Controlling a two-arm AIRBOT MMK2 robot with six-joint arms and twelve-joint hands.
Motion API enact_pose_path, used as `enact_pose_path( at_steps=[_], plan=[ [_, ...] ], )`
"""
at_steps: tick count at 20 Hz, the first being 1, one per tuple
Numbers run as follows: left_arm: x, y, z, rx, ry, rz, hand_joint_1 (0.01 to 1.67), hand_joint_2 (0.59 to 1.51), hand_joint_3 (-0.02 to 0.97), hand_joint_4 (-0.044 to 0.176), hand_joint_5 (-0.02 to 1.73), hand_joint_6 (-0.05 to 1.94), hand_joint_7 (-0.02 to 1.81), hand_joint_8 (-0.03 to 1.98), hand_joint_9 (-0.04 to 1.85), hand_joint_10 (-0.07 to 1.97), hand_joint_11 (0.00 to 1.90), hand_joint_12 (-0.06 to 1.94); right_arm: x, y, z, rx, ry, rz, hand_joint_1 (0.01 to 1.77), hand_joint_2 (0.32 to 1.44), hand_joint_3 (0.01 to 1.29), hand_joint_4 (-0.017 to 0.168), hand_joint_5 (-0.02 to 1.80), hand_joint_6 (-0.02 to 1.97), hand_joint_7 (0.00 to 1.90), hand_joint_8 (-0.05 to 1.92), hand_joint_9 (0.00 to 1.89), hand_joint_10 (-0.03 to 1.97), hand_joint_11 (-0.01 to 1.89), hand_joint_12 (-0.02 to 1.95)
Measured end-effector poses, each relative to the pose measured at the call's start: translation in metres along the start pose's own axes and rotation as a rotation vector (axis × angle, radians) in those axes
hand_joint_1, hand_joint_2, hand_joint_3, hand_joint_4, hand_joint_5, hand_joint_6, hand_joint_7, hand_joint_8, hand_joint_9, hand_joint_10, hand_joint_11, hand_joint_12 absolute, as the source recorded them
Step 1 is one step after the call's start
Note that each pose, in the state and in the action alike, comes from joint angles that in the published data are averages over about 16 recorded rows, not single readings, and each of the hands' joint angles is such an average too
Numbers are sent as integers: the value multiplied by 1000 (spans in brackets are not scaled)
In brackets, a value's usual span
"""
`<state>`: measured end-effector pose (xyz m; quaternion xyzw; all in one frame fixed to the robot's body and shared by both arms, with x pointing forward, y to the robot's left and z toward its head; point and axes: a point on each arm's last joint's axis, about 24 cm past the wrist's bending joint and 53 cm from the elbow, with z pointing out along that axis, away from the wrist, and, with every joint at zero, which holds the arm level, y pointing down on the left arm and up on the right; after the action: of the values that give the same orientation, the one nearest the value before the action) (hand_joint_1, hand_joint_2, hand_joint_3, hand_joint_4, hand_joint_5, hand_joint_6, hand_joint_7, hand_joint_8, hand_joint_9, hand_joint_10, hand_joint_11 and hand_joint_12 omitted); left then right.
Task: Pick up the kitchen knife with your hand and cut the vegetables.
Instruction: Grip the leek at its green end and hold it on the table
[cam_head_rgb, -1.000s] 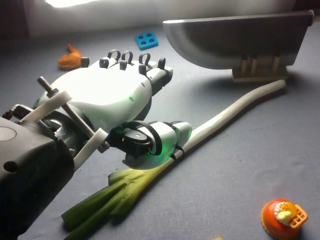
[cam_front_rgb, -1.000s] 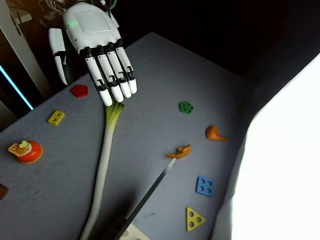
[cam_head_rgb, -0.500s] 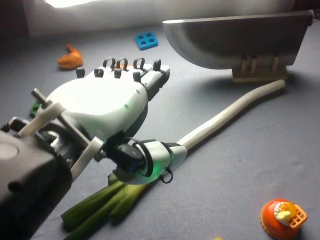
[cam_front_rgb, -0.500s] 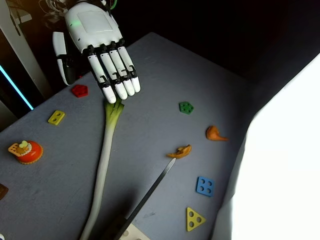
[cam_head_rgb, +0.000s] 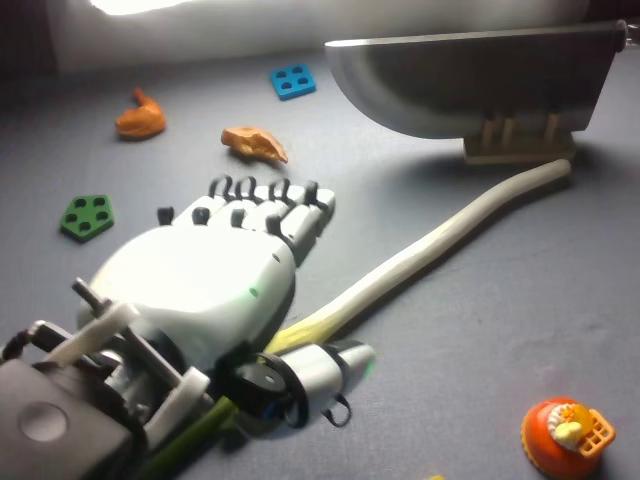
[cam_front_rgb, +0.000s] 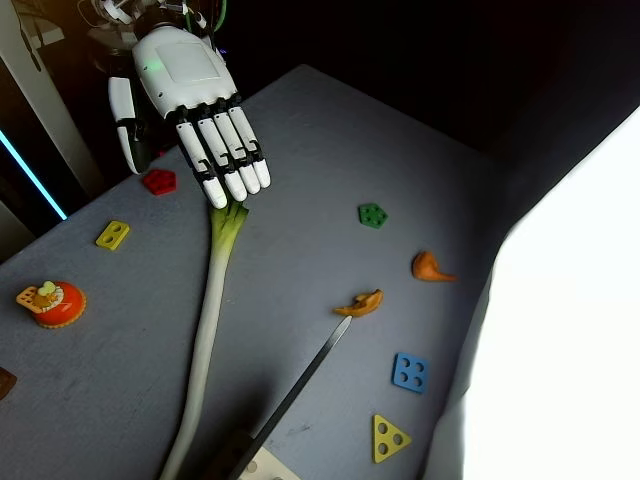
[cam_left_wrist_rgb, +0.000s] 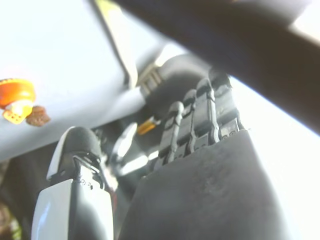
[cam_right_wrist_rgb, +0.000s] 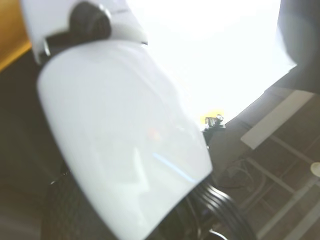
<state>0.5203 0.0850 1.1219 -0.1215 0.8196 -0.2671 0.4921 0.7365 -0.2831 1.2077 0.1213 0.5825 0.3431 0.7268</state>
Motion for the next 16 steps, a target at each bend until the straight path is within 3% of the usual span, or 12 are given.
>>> enact_pose_path(
  at_steps=[8, 16],
  plan=[
    [33, 9, 1, 8, 49, 24, 235, 1284, 16, 1, 36, 20, 56, -7, 43, 9, 17, 127, 14, -20, 26, 27, -8, -29, 1115, 919, 16, 37, 21, 17, 21, 12, 22, 0, 22, -4],
    [53, 28, 6, -35, 79, 42, 178, 1335, 17, -6, 29, 21, 35, -6, 22, 9, 18, 38, 23, -34, 45, 51, -16, -47, 1101, 935, 17, 37, 20, 17, 21, 12, 18, 0, 21, -4]
  ],
)
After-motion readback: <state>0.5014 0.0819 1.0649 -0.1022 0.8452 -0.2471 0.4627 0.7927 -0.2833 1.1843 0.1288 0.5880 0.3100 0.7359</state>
